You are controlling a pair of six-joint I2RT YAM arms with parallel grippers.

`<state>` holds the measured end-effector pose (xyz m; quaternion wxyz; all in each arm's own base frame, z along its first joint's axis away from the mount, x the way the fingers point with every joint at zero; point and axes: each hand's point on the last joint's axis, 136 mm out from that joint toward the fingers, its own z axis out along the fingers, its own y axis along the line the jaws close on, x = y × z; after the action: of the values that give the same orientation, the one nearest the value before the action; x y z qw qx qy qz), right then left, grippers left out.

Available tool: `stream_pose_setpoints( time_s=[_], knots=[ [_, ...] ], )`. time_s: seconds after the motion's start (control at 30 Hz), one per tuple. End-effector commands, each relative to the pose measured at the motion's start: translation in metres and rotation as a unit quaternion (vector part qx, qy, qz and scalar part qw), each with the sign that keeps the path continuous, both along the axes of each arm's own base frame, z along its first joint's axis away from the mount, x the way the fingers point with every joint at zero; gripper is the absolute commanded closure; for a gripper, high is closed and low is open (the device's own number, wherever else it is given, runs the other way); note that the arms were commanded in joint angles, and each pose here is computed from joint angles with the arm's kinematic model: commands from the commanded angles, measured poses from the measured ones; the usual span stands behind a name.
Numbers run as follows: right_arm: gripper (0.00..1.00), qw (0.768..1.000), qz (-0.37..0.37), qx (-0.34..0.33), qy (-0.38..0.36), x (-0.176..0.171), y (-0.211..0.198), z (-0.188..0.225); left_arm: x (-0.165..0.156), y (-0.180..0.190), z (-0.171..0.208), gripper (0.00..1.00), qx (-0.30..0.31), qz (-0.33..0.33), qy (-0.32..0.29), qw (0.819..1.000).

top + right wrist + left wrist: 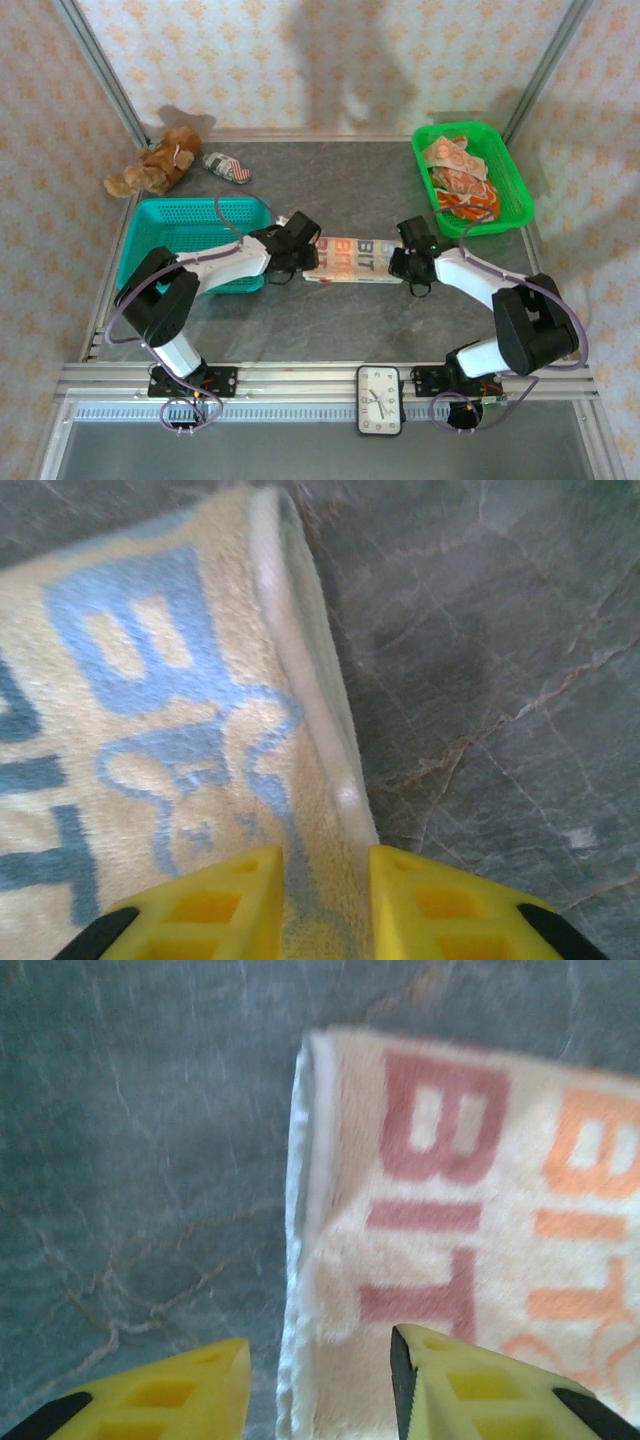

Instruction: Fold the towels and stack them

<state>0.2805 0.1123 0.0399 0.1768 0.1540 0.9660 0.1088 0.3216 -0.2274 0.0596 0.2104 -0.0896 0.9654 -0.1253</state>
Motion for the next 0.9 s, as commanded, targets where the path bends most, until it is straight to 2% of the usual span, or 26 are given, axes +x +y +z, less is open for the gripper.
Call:
stream_pose_setpoints(
  time_s=[0.0, 0.13, 0.2, 0.27, 0.3, 0.6, 0.73, 0.8, 0.87],
  knots=[
    [0.65, 0.999, 0.001, -0.008, -0.043, 0.014, -0.001, 0.03, 0.006, -0.003, -0.004, 0.57, 0.008, -0.011, 0.013, 1.0],
    [0.57, 0.998, 0.003, -0.002, -0.057, 0.02, 0.002, 0.042, 0.006, -0.006, -0.017, 0.55, 0.013, -0.017, 0.031, 0.999],
    [0.48, 0.998, 0.001, 0.0, -0.063, 0.022, 0.002, 0.047, 0.005, -0.007, -0.021, 0.54, 0.012, -0.018, 0.036, 0.999],
    [0.34, 0.998, -0.003, -0.001, -0.07, 0.023, 0.001, 0.051, 0.003, -0.009, -0.026, 0.52, 0.011, -0.022, 0.042, 0.999],
    [0.31, 0.997, -0.004, -0.002, -0.074, 0.024, 0.0, 0.053, 0.003, -0.01, -0.027, 0.52, 0.011, -0.024, 0.043, 0.999],
    [0.29, 0.997, -0.01, -0.001, -0.083, 0.024, -0.002, 0.058, -0.003, -0.016, -0.039, 0.52, 0.022, -0.034, 0.05, 0.998],
    [0.29, 0.997, -0.011, 0.001, -0.081, 0.023, -0.001, 0.057, -0.007, -0.015, -0.048, 0.53, 0.045, -0.043, 0.06, 0.996],
    [0.29, 0.996, -0.013, 0.001, -0.083, 0.024, -0.001, 0.058, -0.01, -0.014, -0.055, 0.57, 0.057, -0.046, 0.064, 0.995],
    [0.29, 0.996, -0.014, 0.002, -0.086, 0.024, -0.002, 0.06, -0.012, -0.012, -0.063, 0.66, 0.064, -0.046, 0.071, 0.994]
  ],
)
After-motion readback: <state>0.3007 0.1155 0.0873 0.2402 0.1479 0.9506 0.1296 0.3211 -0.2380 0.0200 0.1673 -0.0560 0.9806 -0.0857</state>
